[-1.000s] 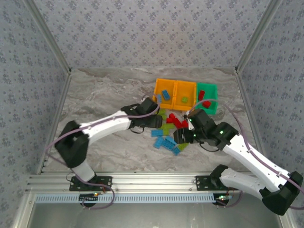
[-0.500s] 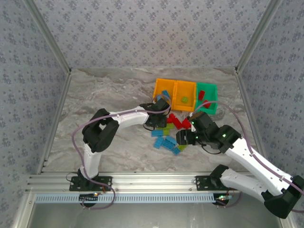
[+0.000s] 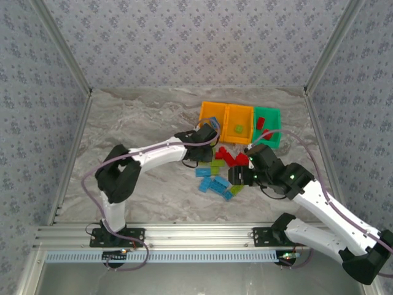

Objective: Sort the legos into containers by color

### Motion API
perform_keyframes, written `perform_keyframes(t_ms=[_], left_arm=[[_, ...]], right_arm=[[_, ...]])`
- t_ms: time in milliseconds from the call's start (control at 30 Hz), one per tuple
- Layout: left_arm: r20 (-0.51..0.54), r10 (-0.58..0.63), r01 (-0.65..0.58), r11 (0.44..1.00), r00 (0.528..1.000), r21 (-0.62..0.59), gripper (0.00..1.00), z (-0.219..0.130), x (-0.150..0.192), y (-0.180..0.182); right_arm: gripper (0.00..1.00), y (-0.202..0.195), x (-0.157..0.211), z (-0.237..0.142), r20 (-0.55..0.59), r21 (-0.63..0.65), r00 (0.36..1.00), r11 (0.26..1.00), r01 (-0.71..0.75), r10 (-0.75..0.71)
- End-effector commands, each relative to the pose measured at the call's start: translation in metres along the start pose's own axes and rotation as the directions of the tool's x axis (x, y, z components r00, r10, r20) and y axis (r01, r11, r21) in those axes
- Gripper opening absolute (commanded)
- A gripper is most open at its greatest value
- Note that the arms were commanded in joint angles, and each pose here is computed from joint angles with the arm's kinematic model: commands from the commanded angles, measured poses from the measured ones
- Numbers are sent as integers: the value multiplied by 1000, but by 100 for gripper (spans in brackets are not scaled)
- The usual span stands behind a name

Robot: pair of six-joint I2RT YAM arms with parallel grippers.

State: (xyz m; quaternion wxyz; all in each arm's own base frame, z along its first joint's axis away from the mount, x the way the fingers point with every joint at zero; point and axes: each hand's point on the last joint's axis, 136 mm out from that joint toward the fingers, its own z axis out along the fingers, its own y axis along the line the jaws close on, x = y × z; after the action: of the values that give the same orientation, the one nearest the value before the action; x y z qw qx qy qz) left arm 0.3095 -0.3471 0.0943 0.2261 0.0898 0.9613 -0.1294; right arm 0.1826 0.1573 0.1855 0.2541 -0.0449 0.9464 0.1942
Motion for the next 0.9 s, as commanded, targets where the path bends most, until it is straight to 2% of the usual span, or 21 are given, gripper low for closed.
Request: perform_keyframes(t_ms=[0, 167, 333, 467, 600, 733, 867], left_arm=[[193, 77, -99, 989, 978, 108, 30, -71, -47, -47], [327, 159, -194, 978, 932, 76, 32, -64, -96, -77], [401, 229, -280, 957, 887, 72, 31, -27, -145, -118], [403, 232, -273, 961, 885, 46, 32, 2, -175, -128], [414, 240, -287, 956, 878, 54, 34, 18, -192, -135], [436, 286, -361, 927, 853, 99, 54, 15, -194, -150], [449, 319, -404, 909, 835, 105, 54, -11, -194, -158]], right_arm=[[77, -6, -21, -18, 138, 10, 989, 998, -62, 60], [77, -15, -27, -32, 239, 0, 964, 993, -116, 113], [77, -21, -15, -32, 208, 1, 968, 990, -144, 140], [77, -22, -7, -34, 173, 3, 974, 989, -151, 148], [77, -23, -4, -37, 170, -2, 973, 987, -158, 156], [77, -24, -3, -35, 174, -7, 971, 986, -167, 165], [77, -21, -5, -32, 178, -21, 969, 985, -170, 171]])
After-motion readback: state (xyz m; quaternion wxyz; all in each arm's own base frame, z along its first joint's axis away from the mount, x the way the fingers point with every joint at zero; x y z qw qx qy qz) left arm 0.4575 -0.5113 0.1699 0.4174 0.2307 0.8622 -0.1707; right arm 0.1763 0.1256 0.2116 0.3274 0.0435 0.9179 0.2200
